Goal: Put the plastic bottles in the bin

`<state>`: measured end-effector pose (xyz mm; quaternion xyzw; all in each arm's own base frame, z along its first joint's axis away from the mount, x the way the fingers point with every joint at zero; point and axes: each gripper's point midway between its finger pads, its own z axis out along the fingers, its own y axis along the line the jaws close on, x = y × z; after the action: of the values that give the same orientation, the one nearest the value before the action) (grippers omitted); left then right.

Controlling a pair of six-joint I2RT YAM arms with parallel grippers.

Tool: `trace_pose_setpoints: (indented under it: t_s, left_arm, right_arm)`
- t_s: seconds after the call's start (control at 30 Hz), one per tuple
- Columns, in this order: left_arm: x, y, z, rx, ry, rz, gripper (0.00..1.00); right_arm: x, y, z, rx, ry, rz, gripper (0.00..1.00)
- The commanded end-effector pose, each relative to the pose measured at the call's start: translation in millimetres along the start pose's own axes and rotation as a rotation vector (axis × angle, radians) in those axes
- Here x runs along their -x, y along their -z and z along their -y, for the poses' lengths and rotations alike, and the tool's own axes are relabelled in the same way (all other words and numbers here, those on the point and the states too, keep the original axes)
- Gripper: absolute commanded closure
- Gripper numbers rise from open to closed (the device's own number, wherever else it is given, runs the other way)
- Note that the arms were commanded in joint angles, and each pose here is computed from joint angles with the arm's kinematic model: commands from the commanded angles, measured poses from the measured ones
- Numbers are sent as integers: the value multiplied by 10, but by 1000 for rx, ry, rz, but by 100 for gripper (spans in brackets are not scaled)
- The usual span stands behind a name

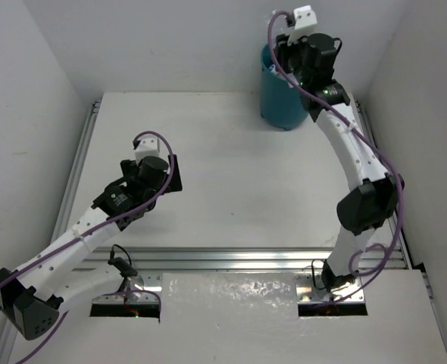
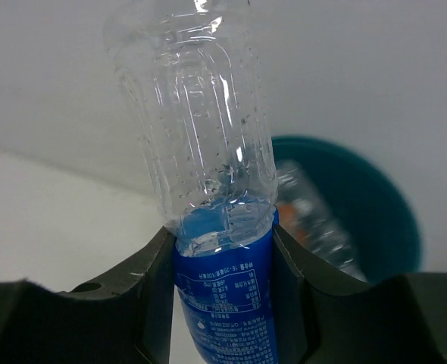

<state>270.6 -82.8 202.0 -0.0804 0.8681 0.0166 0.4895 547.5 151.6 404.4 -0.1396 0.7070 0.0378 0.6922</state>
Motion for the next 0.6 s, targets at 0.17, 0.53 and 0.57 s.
trace_pose_setpoints:
  t_s: [0.17, 0.53, 0.57]
  left_arm:
    - [-41, -66, 121, -58, -27, -24, 0]
    - [-111, -109, 246, -117, -53, -54, 0]
    - [-123, -116, 262, -122, -55, -61, 0]
  right_arm:
    - [401, -798, 956, -250, 196, 247, 100]
    - [-225, -1121, 1286, -308, 271, 220, 55]
    - [-228, -1112, 1299, -315, 279, 217, 46]
